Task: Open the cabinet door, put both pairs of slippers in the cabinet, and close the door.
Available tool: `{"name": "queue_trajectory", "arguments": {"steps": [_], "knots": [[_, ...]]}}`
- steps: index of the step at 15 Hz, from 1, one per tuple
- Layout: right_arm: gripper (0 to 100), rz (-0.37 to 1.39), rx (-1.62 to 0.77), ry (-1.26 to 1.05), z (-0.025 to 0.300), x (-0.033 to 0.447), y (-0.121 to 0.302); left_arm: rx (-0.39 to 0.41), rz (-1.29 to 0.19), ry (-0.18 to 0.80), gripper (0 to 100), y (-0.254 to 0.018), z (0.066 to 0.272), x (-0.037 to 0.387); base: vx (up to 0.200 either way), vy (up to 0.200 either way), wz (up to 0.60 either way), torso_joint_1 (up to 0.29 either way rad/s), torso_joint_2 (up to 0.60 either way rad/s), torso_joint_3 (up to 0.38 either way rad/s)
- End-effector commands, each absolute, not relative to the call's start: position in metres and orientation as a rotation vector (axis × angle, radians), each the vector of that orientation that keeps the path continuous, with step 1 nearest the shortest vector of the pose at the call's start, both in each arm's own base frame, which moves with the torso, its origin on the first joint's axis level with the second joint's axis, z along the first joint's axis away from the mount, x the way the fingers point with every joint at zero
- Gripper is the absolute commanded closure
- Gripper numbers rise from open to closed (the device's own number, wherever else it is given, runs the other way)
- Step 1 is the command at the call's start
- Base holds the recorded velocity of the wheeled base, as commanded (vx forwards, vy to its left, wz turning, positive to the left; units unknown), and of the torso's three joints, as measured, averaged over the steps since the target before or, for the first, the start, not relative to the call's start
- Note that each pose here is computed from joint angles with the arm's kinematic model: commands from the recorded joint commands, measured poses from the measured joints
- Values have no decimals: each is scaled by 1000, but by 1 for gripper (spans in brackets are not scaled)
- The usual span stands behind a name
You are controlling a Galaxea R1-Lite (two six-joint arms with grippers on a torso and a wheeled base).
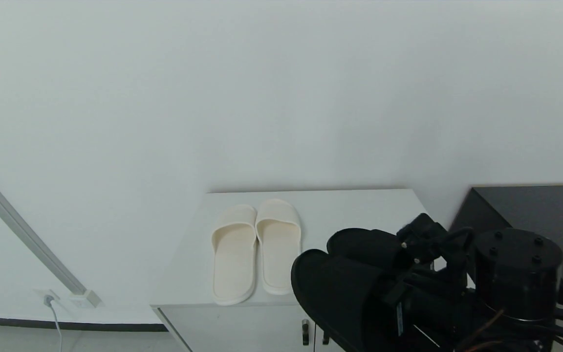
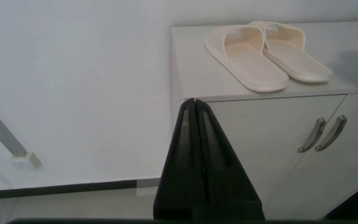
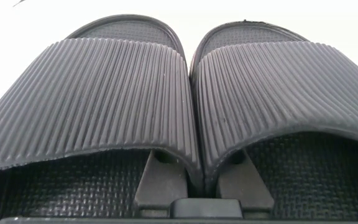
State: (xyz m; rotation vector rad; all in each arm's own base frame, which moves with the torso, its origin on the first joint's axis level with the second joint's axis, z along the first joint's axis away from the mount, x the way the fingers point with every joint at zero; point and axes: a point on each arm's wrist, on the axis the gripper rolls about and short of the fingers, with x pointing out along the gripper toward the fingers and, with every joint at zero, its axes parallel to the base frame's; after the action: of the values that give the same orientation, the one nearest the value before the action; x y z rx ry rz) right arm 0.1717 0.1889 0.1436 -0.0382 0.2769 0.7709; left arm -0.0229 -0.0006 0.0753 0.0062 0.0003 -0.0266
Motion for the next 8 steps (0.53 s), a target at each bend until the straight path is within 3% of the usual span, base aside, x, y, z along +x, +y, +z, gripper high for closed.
{"name": "queue_trajectory", "arguments": {"steps": [1, 2, 8], "knots": [[100, 803, -16, 237, 158, 158, 178, 6, -26, 1, 100, -1, 75, -23, 0, 0, 0, 0, 0, 0], [100, 807, -21, 249, 157, 157, 177, 6, -26, 1, 100, -1, 75, -23, 0, 0, 0, 0, 0, 0], [100, 798, -27, 263, 154, 159, 176, 6, -26, 1, 100, -1, 75, -23, -200, 0, 0, 6, 2, 2]]}}
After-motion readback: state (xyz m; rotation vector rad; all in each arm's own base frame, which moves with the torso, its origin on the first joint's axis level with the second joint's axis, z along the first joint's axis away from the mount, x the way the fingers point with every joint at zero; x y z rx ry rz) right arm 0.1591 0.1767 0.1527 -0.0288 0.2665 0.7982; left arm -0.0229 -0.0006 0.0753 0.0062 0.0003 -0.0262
